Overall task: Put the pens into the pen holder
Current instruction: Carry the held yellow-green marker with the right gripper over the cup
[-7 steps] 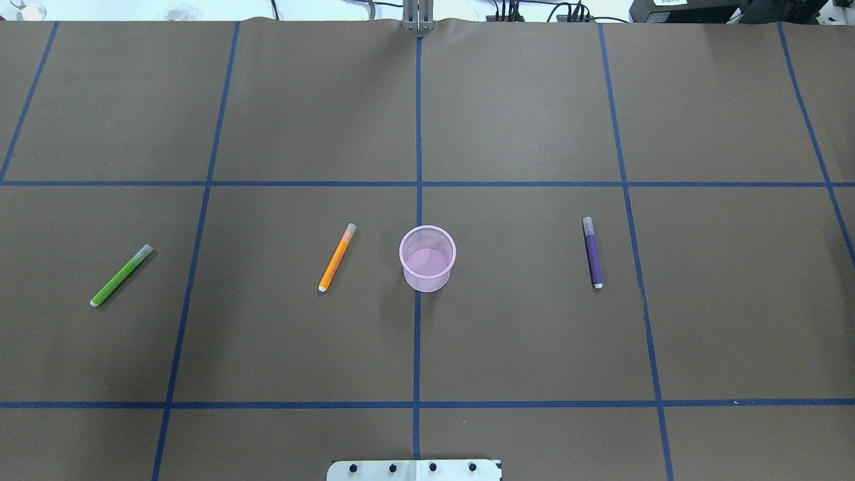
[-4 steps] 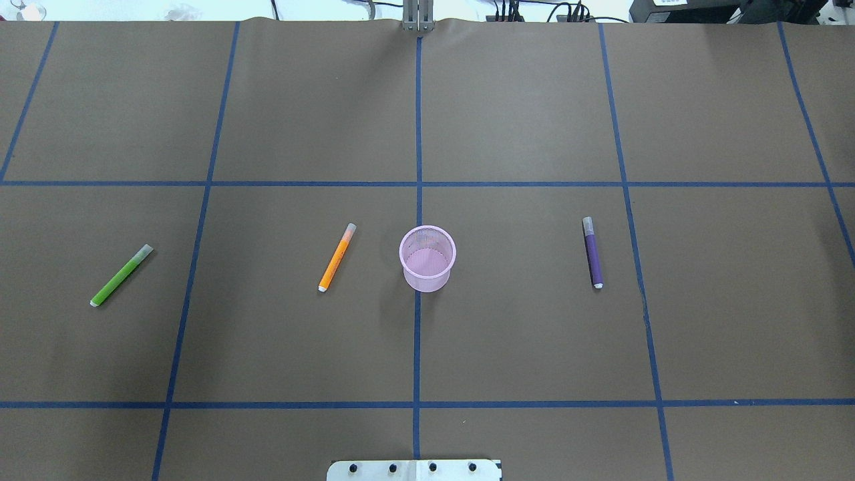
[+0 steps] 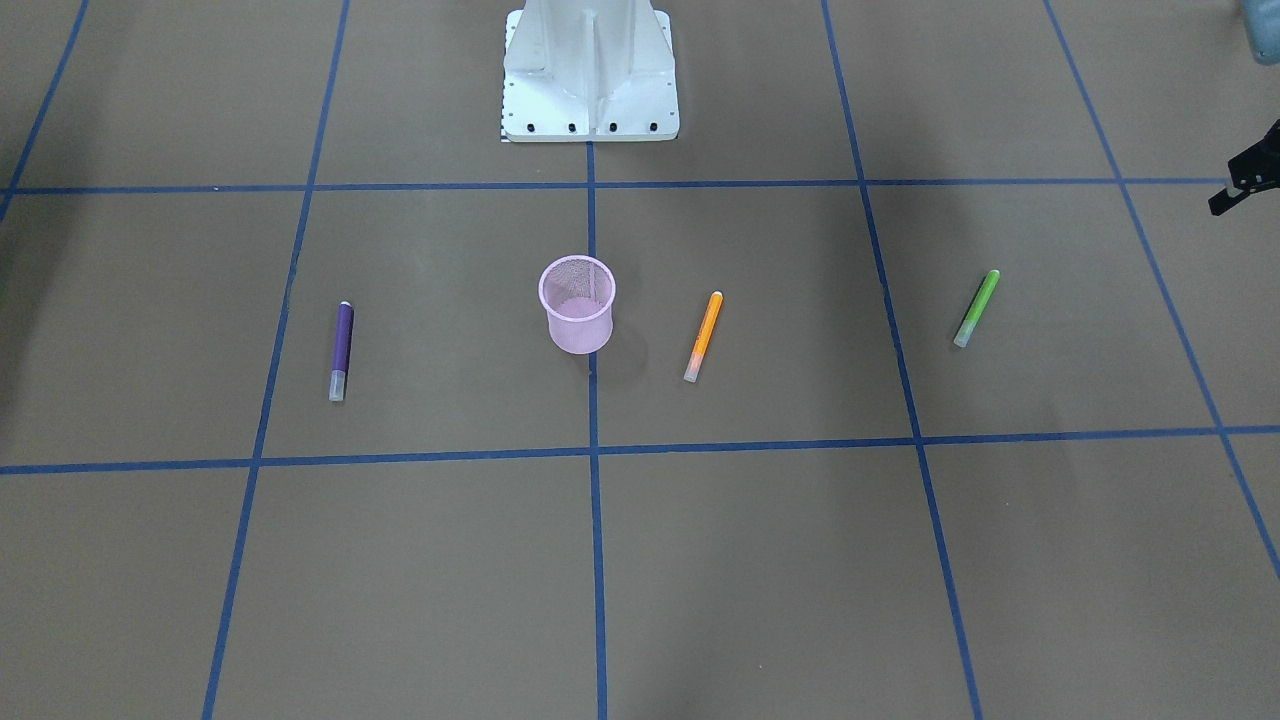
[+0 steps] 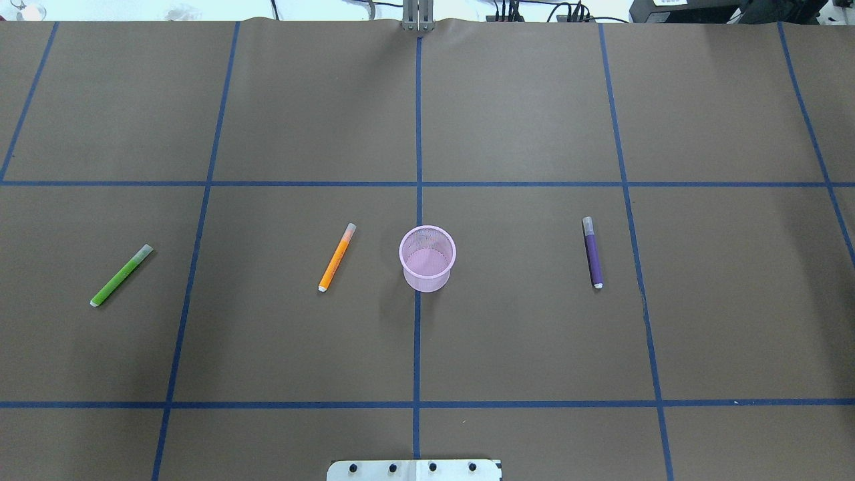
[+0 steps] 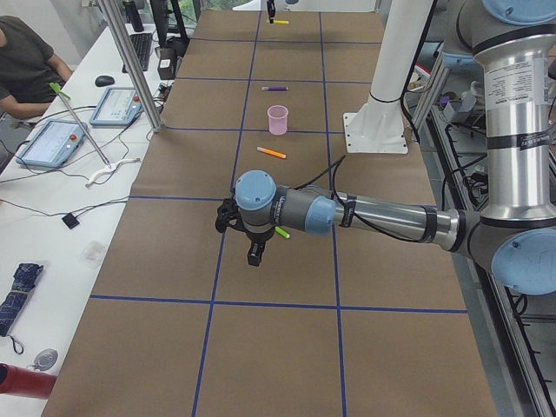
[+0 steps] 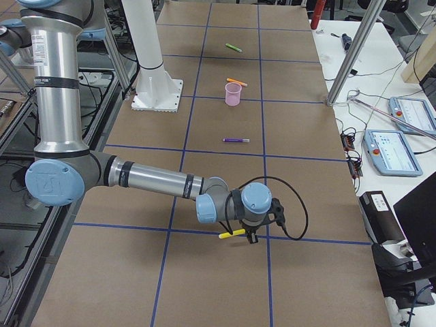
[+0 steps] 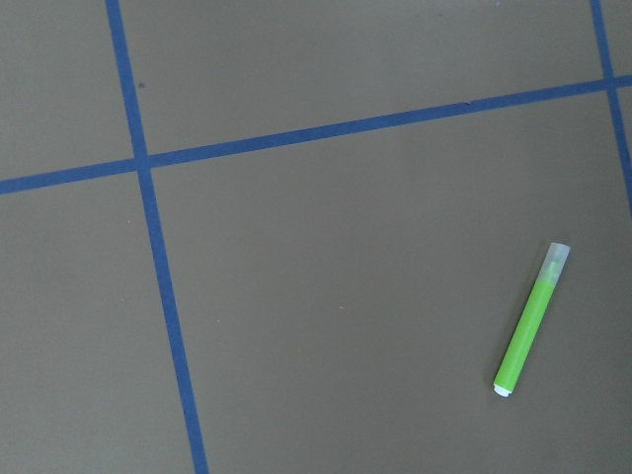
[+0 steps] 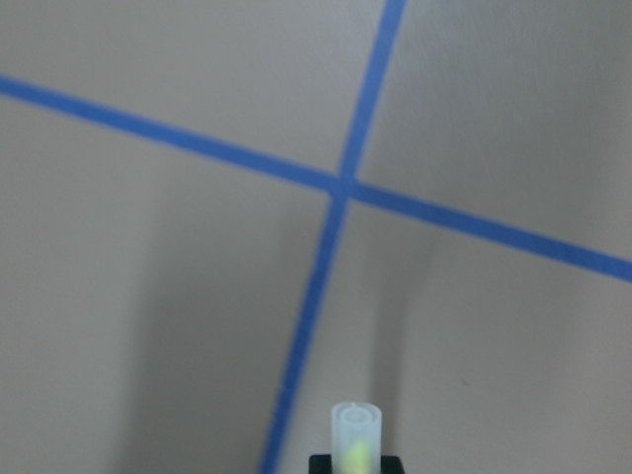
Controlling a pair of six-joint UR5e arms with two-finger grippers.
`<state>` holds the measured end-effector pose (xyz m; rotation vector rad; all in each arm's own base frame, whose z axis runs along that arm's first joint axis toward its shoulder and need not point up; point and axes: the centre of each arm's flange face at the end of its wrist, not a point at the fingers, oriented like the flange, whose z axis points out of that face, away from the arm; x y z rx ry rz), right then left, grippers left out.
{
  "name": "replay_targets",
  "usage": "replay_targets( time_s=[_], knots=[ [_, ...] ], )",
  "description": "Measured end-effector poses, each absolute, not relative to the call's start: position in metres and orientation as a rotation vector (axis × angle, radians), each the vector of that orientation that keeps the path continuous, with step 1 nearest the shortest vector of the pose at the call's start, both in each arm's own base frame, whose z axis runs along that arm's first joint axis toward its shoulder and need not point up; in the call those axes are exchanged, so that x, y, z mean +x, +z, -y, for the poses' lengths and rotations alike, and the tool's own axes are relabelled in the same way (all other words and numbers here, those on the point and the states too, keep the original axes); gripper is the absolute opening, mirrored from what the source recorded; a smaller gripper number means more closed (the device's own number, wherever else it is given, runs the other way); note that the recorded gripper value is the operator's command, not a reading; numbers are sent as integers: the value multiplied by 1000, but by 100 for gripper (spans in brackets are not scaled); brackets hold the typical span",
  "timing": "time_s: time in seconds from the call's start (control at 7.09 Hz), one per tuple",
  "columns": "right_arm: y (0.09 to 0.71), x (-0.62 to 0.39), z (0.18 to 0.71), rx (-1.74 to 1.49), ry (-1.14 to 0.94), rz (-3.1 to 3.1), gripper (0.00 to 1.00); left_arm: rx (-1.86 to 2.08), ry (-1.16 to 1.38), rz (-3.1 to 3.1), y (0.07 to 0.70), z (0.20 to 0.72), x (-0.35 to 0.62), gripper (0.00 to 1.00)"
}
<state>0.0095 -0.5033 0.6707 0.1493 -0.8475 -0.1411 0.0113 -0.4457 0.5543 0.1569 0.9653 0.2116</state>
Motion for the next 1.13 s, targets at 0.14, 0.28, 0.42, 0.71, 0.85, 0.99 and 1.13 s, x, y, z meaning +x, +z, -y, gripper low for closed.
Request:
replay_targets(
  time_s=[0.14, 0.28, 0.42, 0.71, 0.85, 0.99, 1.13],
  knots=[
    [630, -6, 507, 161, -92, 864, 0, 166, 242, -984, 539, 454, 34, 100],
    [591, -30, 509, 162, -56, 882, 0, 173, 264, -1001, 522, 461, 63, 99],
    [547, -60, 511, 157, -14, 905, 0, 185, 284, -1006, 511, 464, 87, 99],
    [432, -137, 521, 160, 97, 977, 0, 217, 331, -936, 499, 469, 133, 99],
    [367, -187, 520, 191, 179, 998, 0, 231, 359, -908, 496, 470, 149, 99],
    [307, -249, 511, 233, 292, 1021, 0, 251, 403, -887, 494, 471, 161, 99],
    [259, -315, 491, 289, 389, 1049, 0, 278, 457, -858, 495, 472, 169, 99]
  ],
)
